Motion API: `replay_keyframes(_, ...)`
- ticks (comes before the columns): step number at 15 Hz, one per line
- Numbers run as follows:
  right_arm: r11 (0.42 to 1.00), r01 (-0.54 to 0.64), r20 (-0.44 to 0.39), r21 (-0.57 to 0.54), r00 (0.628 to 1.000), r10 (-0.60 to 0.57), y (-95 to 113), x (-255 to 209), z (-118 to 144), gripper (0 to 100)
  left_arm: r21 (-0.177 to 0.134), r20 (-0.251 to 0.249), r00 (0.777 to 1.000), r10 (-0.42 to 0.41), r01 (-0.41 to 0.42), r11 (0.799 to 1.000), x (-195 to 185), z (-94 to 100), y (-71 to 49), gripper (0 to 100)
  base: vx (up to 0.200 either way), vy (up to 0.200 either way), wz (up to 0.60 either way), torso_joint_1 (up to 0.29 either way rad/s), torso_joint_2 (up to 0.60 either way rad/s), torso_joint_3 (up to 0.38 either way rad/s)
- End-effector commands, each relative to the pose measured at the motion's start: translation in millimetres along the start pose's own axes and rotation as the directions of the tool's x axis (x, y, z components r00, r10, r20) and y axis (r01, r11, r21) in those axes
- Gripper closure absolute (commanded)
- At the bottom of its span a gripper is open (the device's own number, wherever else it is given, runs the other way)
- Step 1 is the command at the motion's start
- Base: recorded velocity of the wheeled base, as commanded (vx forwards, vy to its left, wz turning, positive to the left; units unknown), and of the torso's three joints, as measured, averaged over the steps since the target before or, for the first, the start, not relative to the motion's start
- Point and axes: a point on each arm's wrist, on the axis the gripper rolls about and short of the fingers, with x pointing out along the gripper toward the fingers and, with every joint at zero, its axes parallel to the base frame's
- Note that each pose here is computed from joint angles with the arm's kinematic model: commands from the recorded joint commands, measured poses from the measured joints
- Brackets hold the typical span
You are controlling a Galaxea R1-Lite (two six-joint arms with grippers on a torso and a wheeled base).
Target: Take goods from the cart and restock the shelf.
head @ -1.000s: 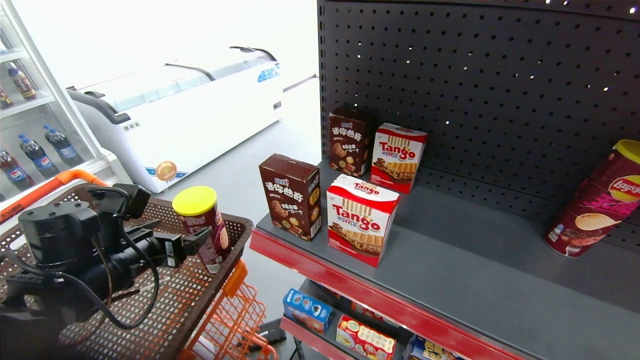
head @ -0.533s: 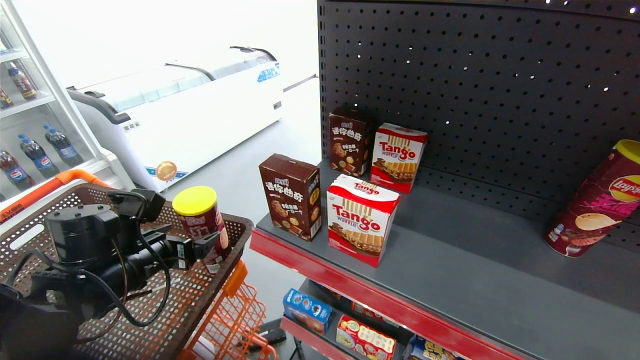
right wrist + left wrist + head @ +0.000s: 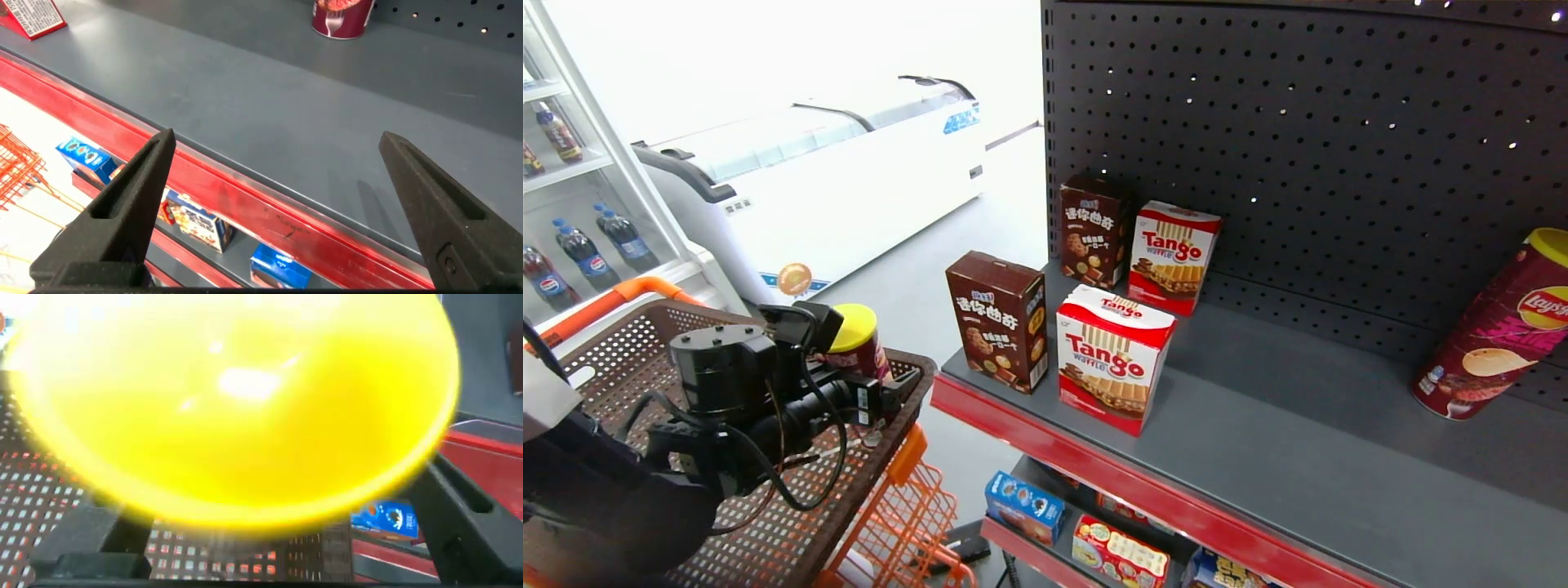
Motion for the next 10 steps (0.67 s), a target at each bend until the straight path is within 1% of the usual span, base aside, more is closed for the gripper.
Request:
replay_keyframes(1, 1.000, -0.001, -0.002, 0.000, 1.000, 0.001, 0, 0, 0, 0, 0.017, -0.023, 1.000, -0.003, 0.003, 1.000, 15, -8.7, -0.2, 0, 0.000, 0.000, 0.00, 0.000, 0.00, 0.000)
replay_keyframes(3, 1.000, -0.001, -0.002, 0.000, 1.000, 0.001, 0, 0, 0, 0, 0.018, -0.009, 1.000, 0.003, -0.002, 1.000, 26, -7.0, 2.3, 0, 0.000, 0.000, 0.00, 0.000, 0.00, 0.000)
replay_keyframes(5, 1.000, -0.001, -0.002, 0.000, 1.000, 0.001, 0, 0, 0, 0, 0.018, -0.006, 1.000, 0.004, -0.004, 1.000, 33, -7.8, 3.3, 0, 0.000, 0.000, 0.00, 0.000, 0.00, 0.000)
replay_keyframes(8, 1.000, -0.001, -0.002, 0.000, 1.000, 0.001, 0, 0, 0, 0, 0.014, 0.004, 1.000, 0.014, -0.014, 1.000, 37, -6.3, 6.9, 0, 0.000, 0.000, 0.00, 0.000, 0.00, 0.000)
replay_keyframes(9, 1.000, -0.001, -0.002, 0.000, 1.000, 0.001, 0, 0, 0, 0, 0.015, 0.023, 1.000, 0.015, -0.015, 1.000, 38, -4.2, 7.2, 100, 0.000, 0.000, 0.00, 0.000, 0.00, 0.000)
replay_keyframes(10, 1.000, -0.001, -0.002, 0.000, 1.000, 0.001, 0, 0, 0, 0, 0.021, 0.038, 0.999, 0.014, -0.015, 1.000, 39, -2.3, 7.3, 100, 0.000, 0.000, 0.00, 0.000, 0.00, 0.000)
